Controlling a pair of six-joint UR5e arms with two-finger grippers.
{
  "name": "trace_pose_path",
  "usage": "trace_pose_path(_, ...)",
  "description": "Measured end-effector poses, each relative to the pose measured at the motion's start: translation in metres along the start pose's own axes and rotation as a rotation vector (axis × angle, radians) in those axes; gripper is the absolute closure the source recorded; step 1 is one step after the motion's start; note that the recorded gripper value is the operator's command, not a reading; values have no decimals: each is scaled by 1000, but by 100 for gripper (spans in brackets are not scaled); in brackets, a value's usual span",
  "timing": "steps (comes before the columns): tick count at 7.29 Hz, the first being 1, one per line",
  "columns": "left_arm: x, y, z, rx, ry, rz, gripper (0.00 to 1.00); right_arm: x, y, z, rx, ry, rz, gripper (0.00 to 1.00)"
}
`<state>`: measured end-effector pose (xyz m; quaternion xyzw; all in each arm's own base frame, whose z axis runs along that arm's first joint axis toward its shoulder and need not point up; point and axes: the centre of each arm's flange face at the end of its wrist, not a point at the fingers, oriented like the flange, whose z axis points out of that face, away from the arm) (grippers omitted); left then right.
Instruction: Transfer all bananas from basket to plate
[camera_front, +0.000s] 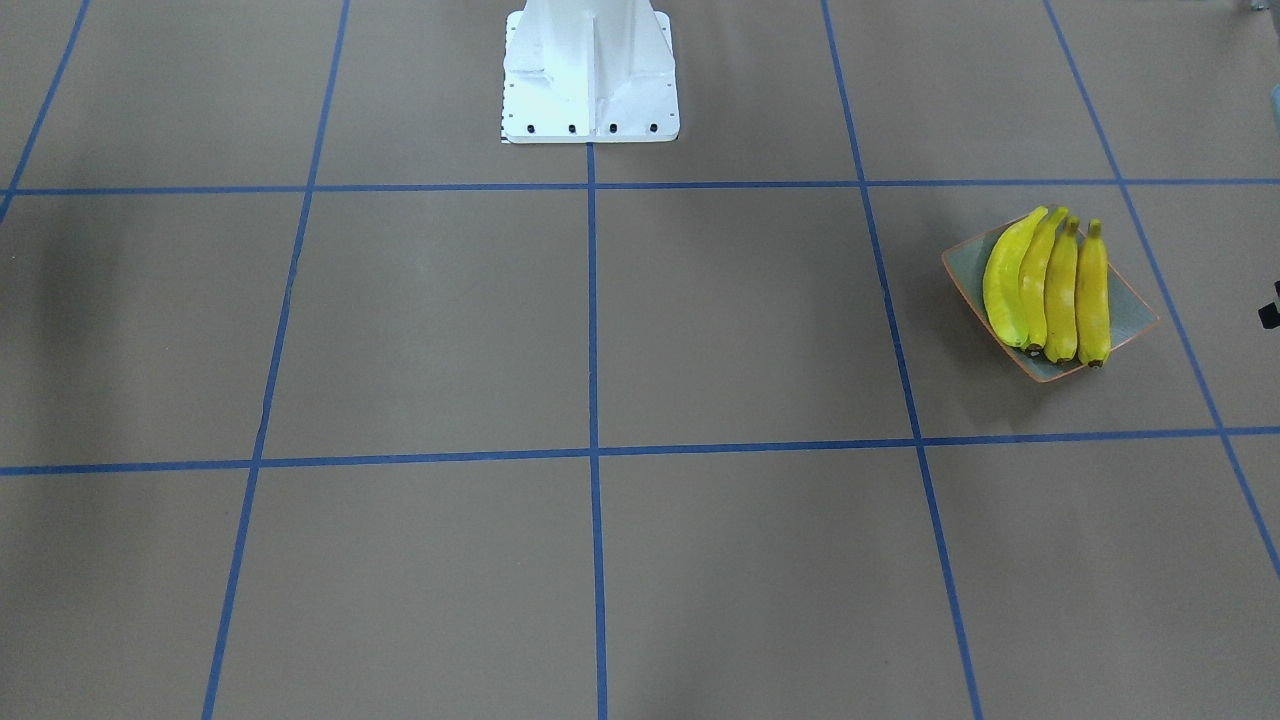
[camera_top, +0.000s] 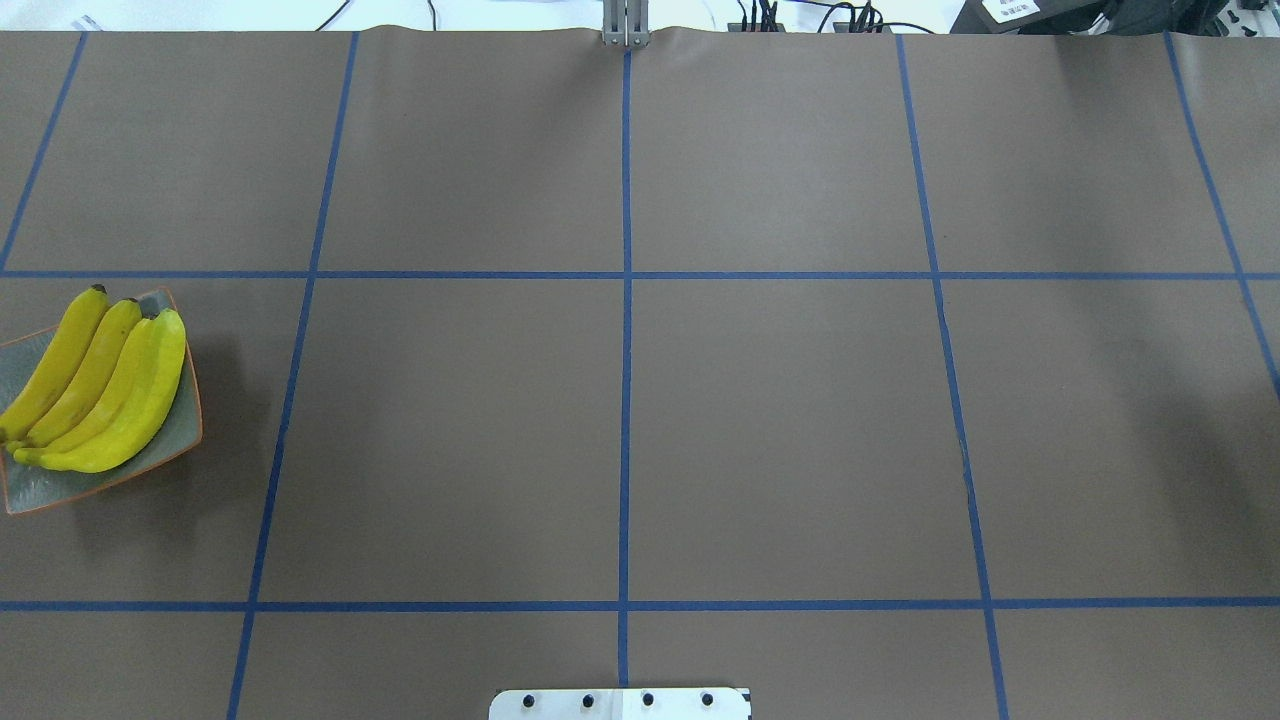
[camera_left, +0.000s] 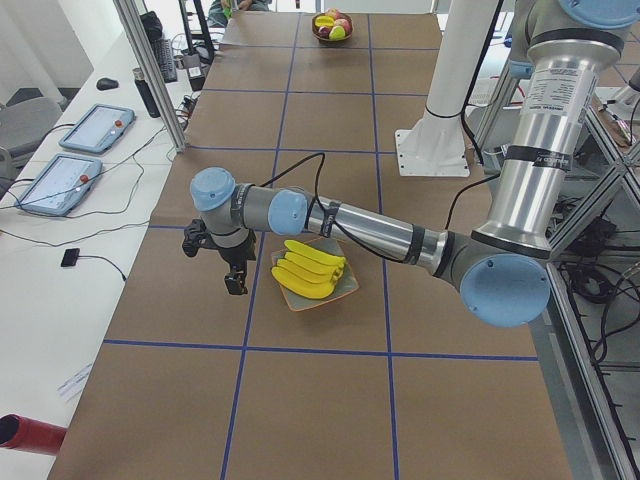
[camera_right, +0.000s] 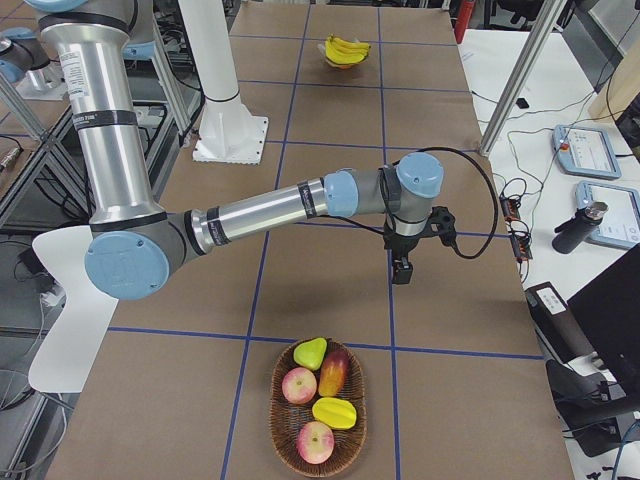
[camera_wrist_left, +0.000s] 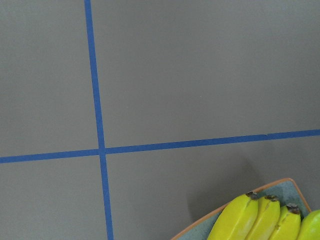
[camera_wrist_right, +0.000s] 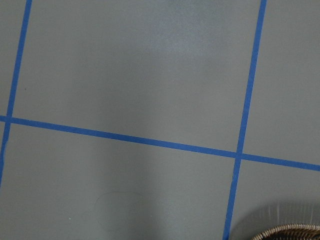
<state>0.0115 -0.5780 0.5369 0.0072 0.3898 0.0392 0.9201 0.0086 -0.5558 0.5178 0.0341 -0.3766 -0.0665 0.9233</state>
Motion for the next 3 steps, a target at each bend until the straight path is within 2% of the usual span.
trace_pose_path(3,0,0,0,1,0,2,0,-3,0,9,-17,1,-5,0)
